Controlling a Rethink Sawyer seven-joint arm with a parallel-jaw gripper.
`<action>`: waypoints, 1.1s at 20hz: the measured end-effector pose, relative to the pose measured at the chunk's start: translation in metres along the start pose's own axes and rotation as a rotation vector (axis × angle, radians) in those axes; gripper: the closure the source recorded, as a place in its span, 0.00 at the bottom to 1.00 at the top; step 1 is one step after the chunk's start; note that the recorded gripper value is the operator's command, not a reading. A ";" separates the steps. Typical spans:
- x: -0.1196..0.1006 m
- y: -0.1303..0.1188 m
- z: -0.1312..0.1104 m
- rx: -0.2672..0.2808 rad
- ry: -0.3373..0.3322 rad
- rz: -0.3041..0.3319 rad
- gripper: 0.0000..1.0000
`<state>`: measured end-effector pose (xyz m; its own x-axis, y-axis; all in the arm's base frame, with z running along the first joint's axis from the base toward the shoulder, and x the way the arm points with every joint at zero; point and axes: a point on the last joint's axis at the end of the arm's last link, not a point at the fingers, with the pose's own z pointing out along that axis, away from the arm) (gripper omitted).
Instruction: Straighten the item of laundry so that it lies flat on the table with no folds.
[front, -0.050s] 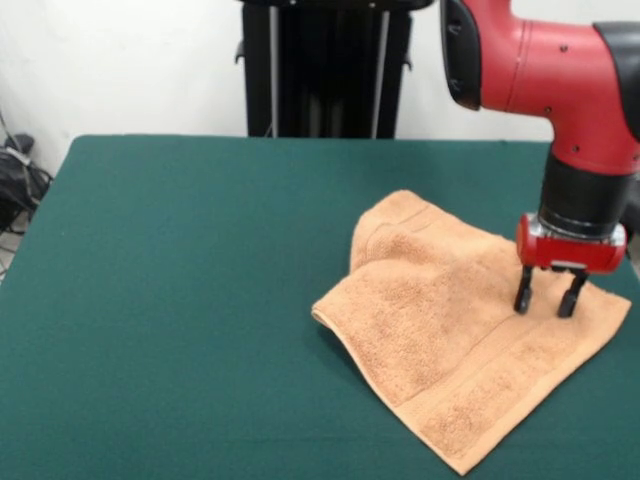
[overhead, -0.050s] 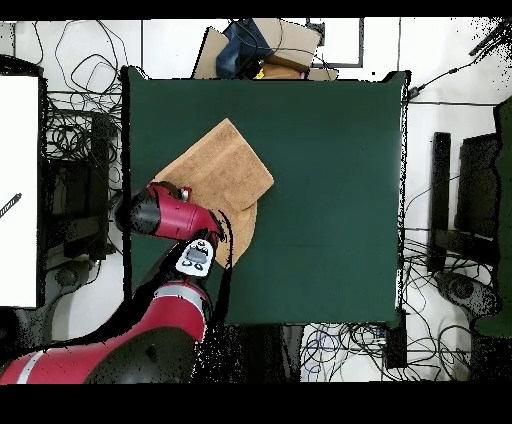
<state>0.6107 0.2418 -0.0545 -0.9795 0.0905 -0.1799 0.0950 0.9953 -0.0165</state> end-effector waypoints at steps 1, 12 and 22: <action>0.000 0.000 0.000 0.000 -0.001 -0.003 0.00; 0.001 -0.002 0.001 0.004 -0.013 -0.031 1.00; 0.002 -0.003 0.001 0.001 -0.015 -0.041 1.00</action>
<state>0.6091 0.2391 -0.0559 -0.9797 0.0489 -0.1942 0.0548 0.9982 -0.0254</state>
